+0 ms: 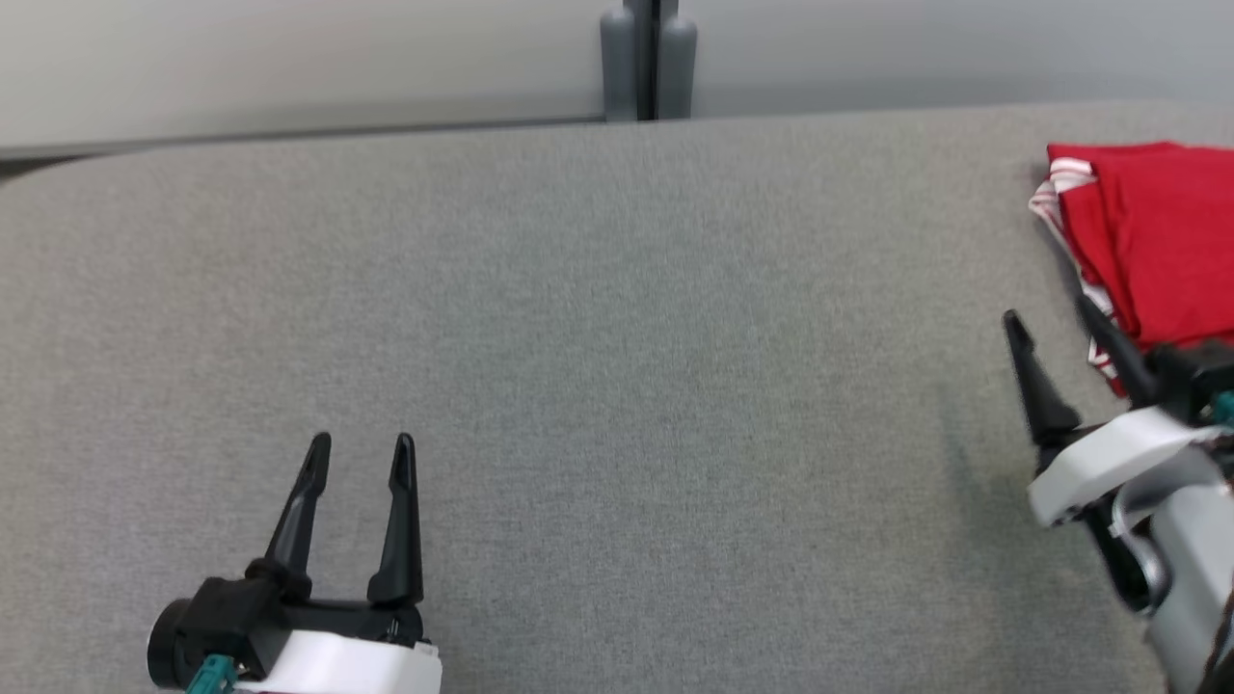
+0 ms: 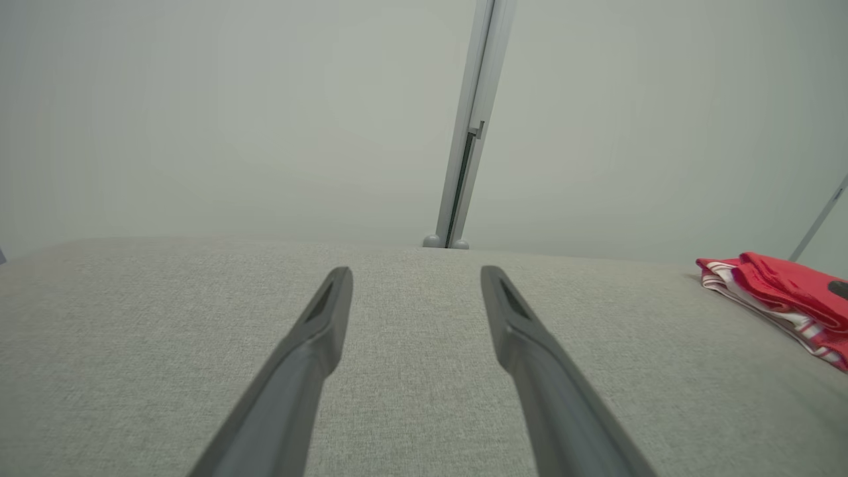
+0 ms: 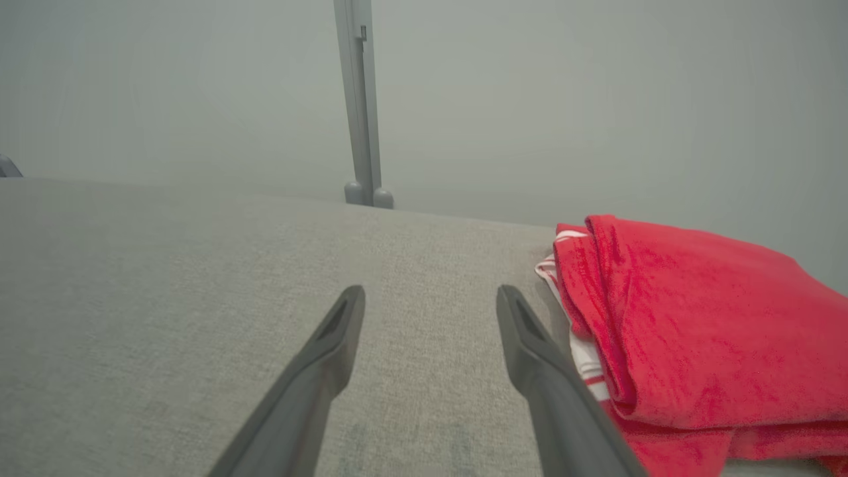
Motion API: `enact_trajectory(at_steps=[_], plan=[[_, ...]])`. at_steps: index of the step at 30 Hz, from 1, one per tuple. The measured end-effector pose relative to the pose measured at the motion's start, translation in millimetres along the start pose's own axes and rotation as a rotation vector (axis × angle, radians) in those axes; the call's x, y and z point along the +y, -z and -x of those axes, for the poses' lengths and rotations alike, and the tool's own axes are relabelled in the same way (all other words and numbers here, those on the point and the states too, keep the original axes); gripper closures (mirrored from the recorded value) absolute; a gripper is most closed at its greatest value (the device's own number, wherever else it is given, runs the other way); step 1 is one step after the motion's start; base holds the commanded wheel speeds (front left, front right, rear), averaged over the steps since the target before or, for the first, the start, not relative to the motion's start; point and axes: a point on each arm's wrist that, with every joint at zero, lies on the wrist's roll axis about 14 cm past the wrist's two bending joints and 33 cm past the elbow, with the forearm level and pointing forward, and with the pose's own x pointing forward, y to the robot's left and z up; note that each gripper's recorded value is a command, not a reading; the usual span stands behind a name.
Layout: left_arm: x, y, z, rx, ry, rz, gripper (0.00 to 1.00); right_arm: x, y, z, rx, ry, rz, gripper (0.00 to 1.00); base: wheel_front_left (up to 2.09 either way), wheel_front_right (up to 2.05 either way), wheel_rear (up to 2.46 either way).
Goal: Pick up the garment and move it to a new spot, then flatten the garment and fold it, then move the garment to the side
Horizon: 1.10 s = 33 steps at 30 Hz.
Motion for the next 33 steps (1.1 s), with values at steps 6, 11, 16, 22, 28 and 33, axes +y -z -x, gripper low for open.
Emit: enact_trajectory(at_steps=[6, 11, 16, 22, 28, 33], plan=[[2, -9, 28, -0.016, -0.013, 0.002, 0.0, 66, -26, 40, -0.175, -0.035, -0.056, 0.0, 0.0, 0.0, 0.0], [4, -23, 47, -0.057, -0.023, -0.004, 0.0, 83, -50, 80, -0.3, 0.012, -0.039, 0.0, 0.0, 0.0, 0.0], [12, -25, 66, -0.066, -0.049, -0.021, 0.0, 82, -59, 113, -0.362, 0.071, -0.028, 0.0, 0.0, 0.0, 0.0], [18, -17, 83, -0.046, -0.068, -0.036, 0.0, 92, -43, 132, -0.336, 0.07, -0.031, 0.0, 0.0, 0.0, 0.0], [18, -19, 87, -0.054, -0.06, -0.04, 0.0, 93, -43, 136, -0.34, 0.069, -0.035, 0.0, 0.0, 0.0, 0.0], [19, -14, 89, -0.041, -0.064, -0.041, 1.0, 98, -39, 135, -0.327, 0.058, -0.048, 1.0, 0.0, 0.0, 0.0]])
